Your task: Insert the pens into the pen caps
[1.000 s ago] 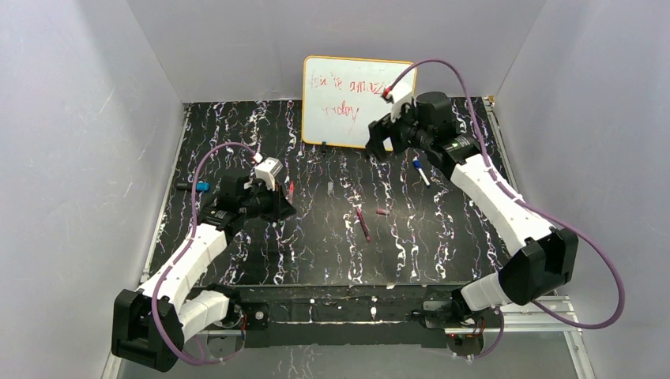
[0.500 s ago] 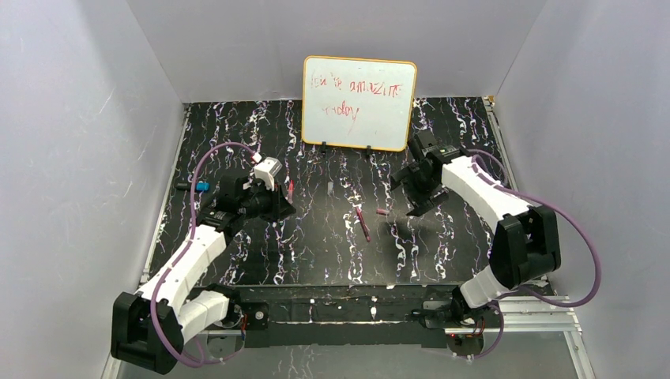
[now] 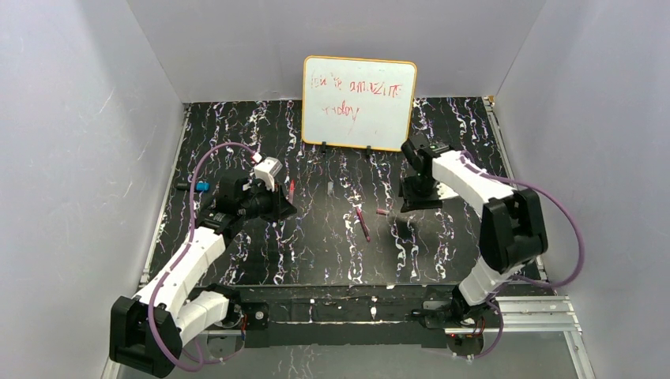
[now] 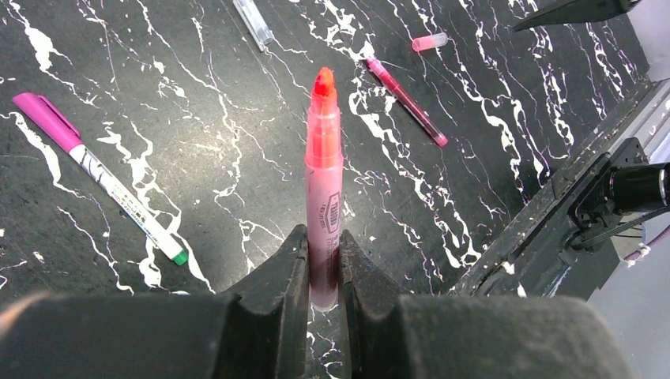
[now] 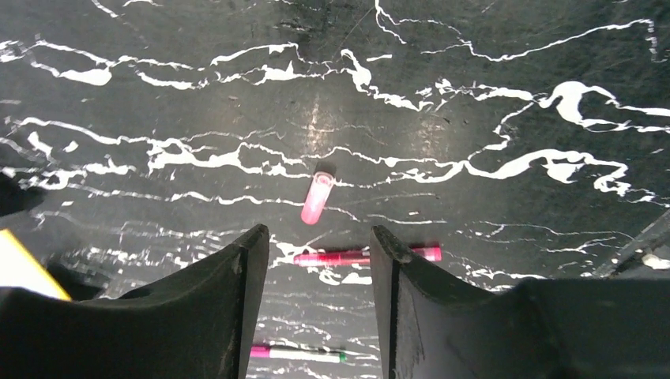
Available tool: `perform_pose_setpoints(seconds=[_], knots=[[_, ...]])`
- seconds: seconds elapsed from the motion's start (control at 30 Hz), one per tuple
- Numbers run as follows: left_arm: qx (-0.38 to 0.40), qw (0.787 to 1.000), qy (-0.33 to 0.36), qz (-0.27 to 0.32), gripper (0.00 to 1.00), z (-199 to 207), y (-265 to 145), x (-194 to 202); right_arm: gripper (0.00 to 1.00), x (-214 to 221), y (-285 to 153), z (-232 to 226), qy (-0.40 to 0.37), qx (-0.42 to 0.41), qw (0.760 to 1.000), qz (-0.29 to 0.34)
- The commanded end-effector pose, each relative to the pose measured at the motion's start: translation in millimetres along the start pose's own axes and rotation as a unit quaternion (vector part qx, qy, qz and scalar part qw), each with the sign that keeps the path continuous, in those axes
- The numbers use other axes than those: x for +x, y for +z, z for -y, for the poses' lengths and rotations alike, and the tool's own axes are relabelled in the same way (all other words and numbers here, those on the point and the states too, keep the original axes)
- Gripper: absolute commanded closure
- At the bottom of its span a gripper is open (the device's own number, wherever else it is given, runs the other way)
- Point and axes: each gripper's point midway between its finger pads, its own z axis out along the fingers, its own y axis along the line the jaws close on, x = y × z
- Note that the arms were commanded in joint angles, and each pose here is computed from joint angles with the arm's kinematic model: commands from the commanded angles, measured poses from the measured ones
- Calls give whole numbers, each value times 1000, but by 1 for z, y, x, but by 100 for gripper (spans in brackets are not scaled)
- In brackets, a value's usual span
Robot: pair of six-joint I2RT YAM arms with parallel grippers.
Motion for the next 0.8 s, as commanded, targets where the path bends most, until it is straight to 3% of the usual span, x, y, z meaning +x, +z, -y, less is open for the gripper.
perform_pose_setpoints(seconds=[0.0, 0.17, 0.77], knots=[[17, 1000, 14, 20, 100, 13, -8, -16, 41, 15, 7, -15, 32, 4, 999, 0], [15, 1000, 14, 19, 100, 13, -8, -15, 42, 33, 26, -19, 35, 1, 999, -12], [6, 1000, 12, 10, 100, 9, -5, -11, 53, 33, 72, -3, 37, 34, 999, 0]])
